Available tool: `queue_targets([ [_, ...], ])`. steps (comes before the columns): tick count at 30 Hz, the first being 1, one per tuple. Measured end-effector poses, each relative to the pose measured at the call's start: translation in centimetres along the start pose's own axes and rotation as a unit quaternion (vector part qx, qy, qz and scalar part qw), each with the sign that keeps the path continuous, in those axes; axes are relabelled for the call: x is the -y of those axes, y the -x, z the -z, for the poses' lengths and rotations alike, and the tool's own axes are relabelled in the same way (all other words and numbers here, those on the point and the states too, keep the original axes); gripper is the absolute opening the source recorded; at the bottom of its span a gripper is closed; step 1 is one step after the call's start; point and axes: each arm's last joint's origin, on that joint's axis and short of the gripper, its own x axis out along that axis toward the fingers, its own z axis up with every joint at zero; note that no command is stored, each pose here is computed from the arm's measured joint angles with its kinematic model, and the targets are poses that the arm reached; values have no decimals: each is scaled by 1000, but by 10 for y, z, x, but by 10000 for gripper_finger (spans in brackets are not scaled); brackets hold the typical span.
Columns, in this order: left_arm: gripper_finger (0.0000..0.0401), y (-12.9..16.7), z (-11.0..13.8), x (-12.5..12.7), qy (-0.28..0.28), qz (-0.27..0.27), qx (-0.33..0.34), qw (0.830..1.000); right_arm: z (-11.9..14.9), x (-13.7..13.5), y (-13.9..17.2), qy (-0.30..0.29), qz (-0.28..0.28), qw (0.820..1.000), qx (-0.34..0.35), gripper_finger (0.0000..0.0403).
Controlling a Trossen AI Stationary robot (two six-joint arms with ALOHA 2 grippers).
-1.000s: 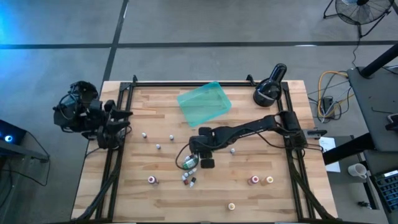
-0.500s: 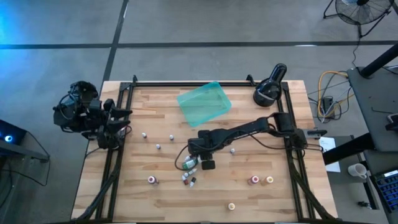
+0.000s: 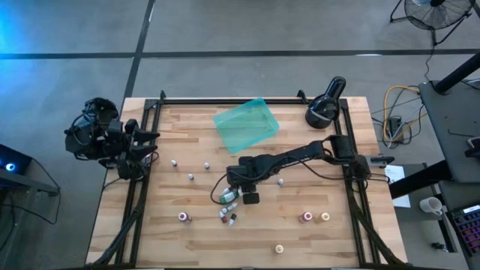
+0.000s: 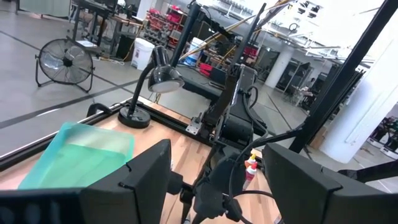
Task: Pick & Place food coloring
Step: Adjust the violet small food coloring bottle
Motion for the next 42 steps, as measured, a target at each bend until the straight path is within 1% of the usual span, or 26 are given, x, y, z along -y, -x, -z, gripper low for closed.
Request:
queue_targets([
  [2,225,0,0,0,-3,-1,-1,1000,2,1,-2,3,-7,1000,-3,98],
  [7,225,0,1,0,0,-1,-1,1000,7,1,-7,37,-9,999,-10,98],
  [11,225,0,1,0,0,-1,-1,1000,7,1,-9,45,-9,999,-3,98],
  [13,225,0,1,0,0,-1,-2,1000,5,1,-9,37,-9,999,7,98],
  [17,225,0,1,0,0,-1,-2,1000,0,2,-6,-4,-9,1000,21,98],
  [21,225,0,1,-1,-1,-1,-2,1000,0,4,-6,-18,-9,1000,21,98],
  [31,225,0,1,-1,-3,-1,-2,1000,5,4,-8,-14,-8,1000,3,98],
  [39,225,0,1,-1,-5,-2,-3,1000,6,4,-9,-16,-8,1000,1,97],
  [41,225,0,2,-1,-5,-2,-3,1000,6,7,-9,-33,-4,999,1,95],
  [42,225,0,2,-1,-6,-2,-3,1000,6,9,-9,-50,-1,999,2,93],
])
